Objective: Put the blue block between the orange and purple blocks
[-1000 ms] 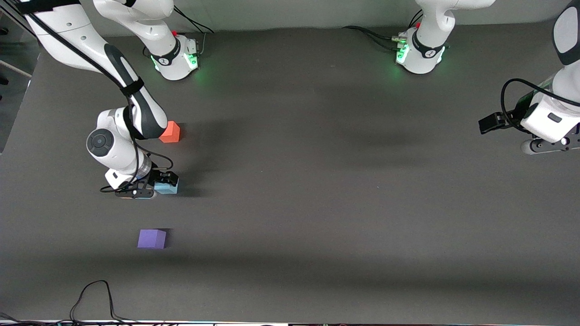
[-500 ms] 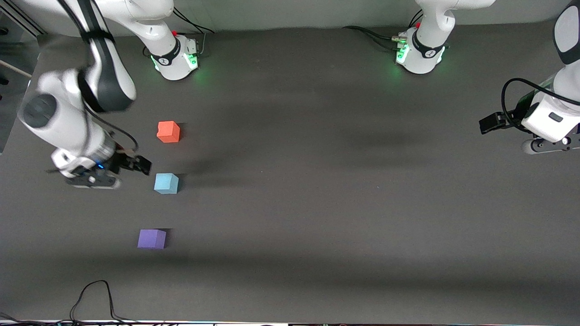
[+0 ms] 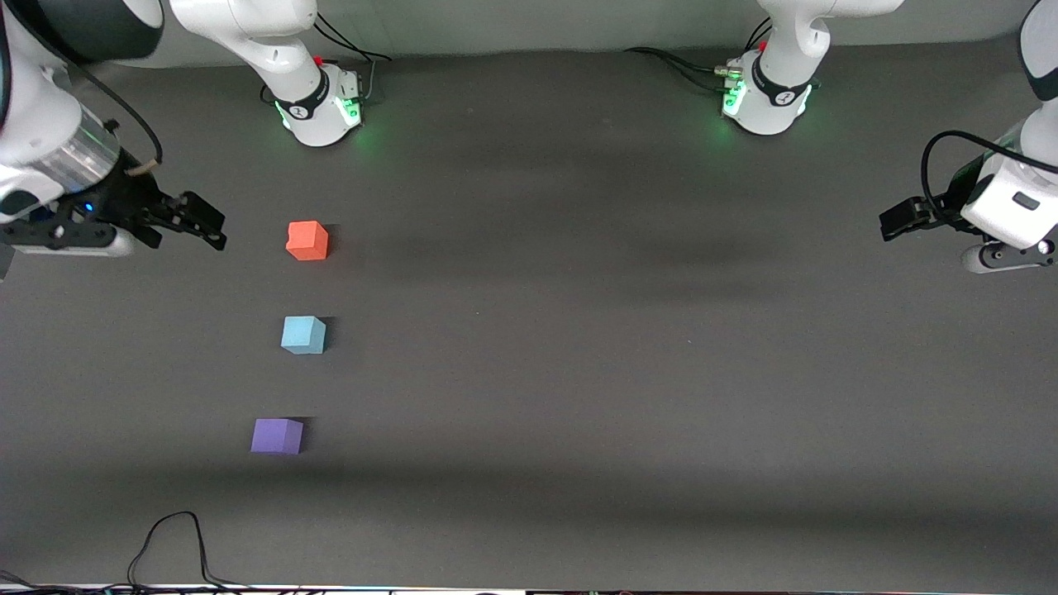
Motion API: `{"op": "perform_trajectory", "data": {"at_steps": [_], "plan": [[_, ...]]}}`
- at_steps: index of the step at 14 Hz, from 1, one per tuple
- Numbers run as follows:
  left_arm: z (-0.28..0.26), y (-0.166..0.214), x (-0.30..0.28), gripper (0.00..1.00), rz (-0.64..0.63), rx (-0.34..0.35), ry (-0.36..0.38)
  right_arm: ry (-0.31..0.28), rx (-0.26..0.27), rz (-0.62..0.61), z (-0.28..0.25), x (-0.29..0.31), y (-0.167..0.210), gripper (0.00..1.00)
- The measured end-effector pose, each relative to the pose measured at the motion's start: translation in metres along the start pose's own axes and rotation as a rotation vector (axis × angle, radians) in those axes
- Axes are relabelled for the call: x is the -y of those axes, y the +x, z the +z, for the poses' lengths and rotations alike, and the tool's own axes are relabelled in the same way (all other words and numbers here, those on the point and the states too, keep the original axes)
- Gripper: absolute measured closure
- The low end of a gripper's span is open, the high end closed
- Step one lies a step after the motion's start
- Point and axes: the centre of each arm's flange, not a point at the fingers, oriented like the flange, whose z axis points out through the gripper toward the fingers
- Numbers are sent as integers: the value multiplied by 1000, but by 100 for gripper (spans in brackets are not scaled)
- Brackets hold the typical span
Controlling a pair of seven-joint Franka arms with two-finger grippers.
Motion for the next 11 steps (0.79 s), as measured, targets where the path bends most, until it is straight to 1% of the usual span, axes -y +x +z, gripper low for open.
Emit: {"op": "perform_trajectory", "data": {"at_steps": [4,6,7,9,11], "plan": [[-8,2,-1,0,0,-48,-8,1,-16,-39,-18,-5,-3,0],[-11,4,-3,0,8,-77,9,2,-17,-37,-18,-8,-2,0],[-11,4,-6,0,16,-81,16,2,-15,-34,-17,-9,-1,0],[-12,1,-21,0,49,-91,52,3,-13,-27,-16,-13,1,0],[-13,1,-26,0,49,-96,56,2,-6,-26,-16,-14,0,0]]}}
